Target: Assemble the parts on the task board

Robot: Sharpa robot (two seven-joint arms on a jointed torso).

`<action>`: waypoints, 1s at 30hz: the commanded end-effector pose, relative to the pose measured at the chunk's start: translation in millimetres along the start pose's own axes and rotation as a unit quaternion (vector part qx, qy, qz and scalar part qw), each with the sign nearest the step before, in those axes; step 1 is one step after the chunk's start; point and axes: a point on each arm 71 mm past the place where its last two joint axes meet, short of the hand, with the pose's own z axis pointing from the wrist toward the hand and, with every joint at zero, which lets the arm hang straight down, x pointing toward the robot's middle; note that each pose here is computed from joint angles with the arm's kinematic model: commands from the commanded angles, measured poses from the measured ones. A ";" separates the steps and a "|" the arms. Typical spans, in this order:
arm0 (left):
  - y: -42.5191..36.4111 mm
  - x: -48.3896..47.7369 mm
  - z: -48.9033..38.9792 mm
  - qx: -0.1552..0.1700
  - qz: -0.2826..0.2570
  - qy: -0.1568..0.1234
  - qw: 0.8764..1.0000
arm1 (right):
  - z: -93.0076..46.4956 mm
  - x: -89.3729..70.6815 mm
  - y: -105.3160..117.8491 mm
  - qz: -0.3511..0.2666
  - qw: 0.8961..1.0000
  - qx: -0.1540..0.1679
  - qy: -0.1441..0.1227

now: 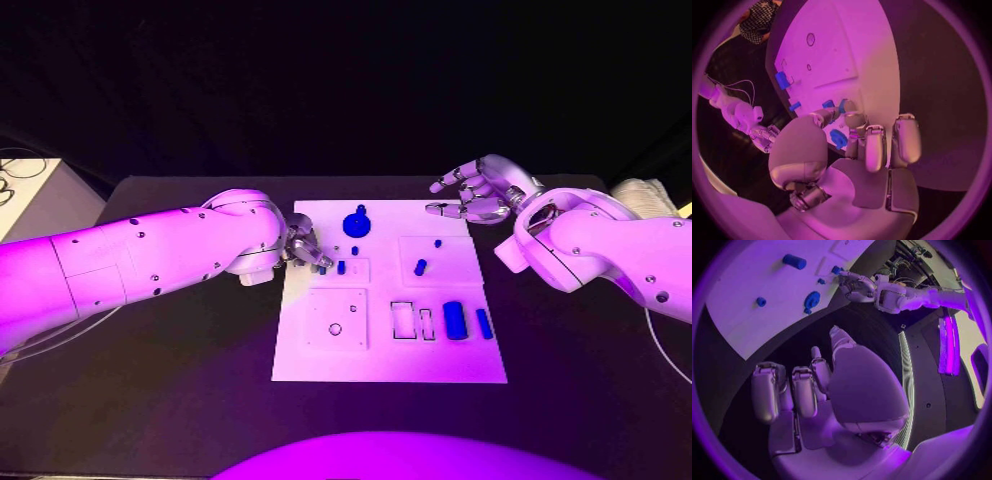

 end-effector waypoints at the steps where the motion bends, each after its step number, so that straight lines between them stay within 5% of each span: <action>1: 3.5 4.9 1.7 -0.011 0.007 0.015 1.000 | -0.2 0.8 1.3 -0.004 1.000 -0.008 0.003; 14: 4.5 2.8 -0.2 -0.006 -0.006 -0.002 1.000 | -0.5 0.4 1.1 -0.004 1.000 -0.008 0.003; 30: -1.4 -15.6 -11.1 0.025 -0.056 -0.052 0.997 | -0.4 0.2 0.8 -0.004 1.000 -0.009 0.002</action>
